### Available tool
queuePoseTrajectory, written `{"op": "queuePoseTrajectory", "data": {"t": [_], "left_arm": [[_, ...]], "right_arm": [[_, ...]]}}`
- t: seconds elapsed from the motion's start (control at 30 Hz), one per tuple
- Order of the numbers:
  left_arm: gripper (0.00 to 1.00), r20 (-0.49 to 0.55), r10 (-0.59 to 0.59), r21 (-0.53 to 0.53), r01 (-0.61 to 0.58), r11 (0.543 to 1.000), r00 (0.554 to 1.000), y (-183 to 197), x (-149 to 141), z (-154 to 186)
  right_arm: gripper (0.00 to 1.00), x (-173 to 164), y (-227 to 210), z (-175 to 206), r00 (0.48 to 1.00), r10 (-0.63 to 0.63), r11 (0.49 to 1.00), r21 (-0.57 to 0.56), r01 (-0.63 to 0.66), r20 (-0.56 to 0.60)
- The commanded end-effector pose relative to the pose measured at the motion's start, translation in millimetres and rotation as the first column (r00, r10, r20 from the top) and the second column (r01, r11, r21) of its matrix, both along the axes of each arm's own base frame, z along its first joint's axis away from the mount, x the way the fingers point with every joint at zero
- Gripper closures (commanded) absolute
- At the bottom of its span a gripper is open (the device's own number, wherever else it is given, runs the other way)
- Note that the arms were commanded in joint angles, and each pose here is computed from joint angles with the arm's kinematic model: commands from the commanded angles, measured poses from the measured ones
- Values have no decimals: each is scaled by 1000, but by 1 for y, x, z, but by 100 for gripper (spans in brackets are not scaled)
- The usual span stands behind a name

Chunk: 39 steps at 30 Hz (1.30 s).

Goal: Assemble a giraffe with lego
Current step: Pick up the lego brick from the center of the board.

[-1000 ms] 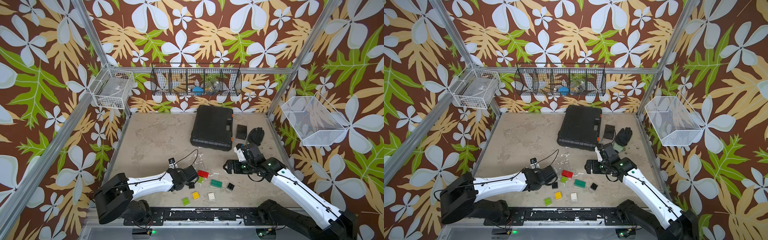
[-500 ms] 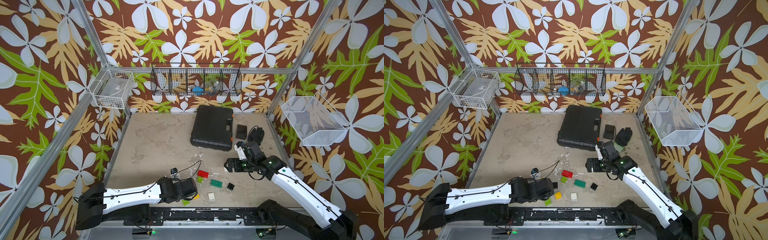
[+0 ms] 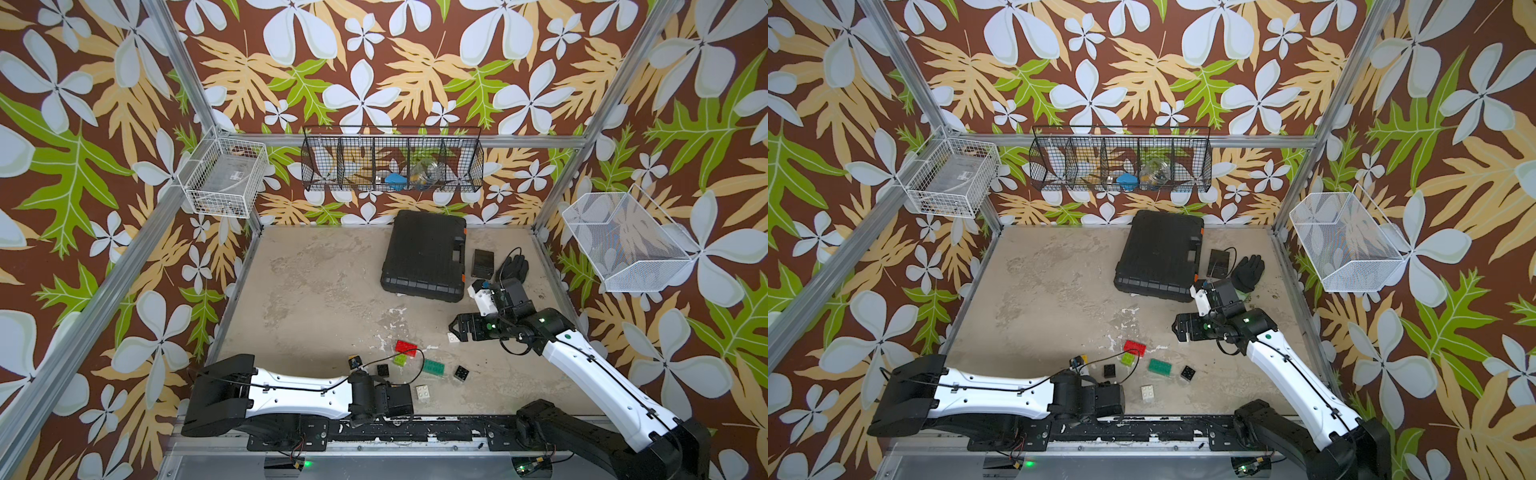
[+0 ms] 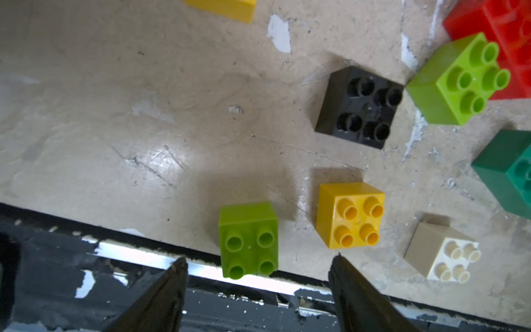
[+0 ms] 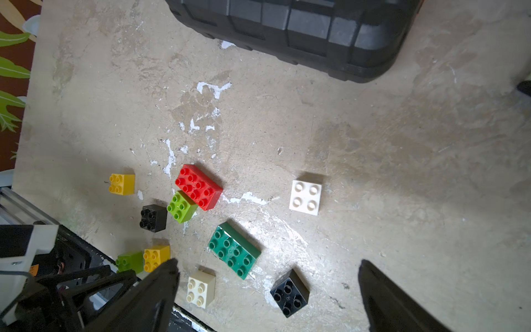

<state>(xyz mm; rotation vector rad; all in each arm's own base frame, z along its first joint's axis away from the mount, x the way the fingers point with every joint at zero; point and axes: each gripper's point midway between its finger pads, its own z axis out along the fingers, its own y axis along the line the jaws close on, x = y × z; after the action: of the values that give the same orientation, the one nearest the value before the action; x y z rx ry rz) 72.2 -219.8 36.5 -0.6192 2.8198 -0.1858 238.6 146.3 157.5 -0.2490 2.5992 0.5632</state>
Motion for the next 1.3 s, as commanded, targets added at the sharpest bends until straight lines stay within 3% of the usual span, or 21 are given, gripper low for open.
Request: {"op": "queuePoseTrajectory", "data": {"t": [0.0, 0.27, 0.53, 0.87, 1.1, 1.27], "left_arm": [[23, 23, 70, 21, -70, 997, 997, 8, 4, -2], [29, 28, 93, 14, -94, 996, 995, 10, 5, -13], [45, 27, 81, 22, -82, 996, 996, 11, 5, -15], [87, 17, 67, 39, -68, 997, 998, 20, 7, -17], [89, 112, -29, 106, 17, 994, 993, 22, 51, 41], [92, 137, -99, 67, 90, 994, 986, 24, 93, 67]], "right_arm": [[0, 3, 2, 8, 998, 28, 999, -22, -27, 50], [0, 0, 1, 11, 998, 35, 999, -29, -33, 61], [0, 1, -1, 14, 997, 27, 999, -34, -25, 73], [0, 4, -5, 16, 997, 5, 1000, -25, -3, 83], [0, 4, -9, 25, 994, 16, 999, -31, -13, 113], [0, 1, -1, 17, 997, 48, 999, 2, -49, 68]]}}
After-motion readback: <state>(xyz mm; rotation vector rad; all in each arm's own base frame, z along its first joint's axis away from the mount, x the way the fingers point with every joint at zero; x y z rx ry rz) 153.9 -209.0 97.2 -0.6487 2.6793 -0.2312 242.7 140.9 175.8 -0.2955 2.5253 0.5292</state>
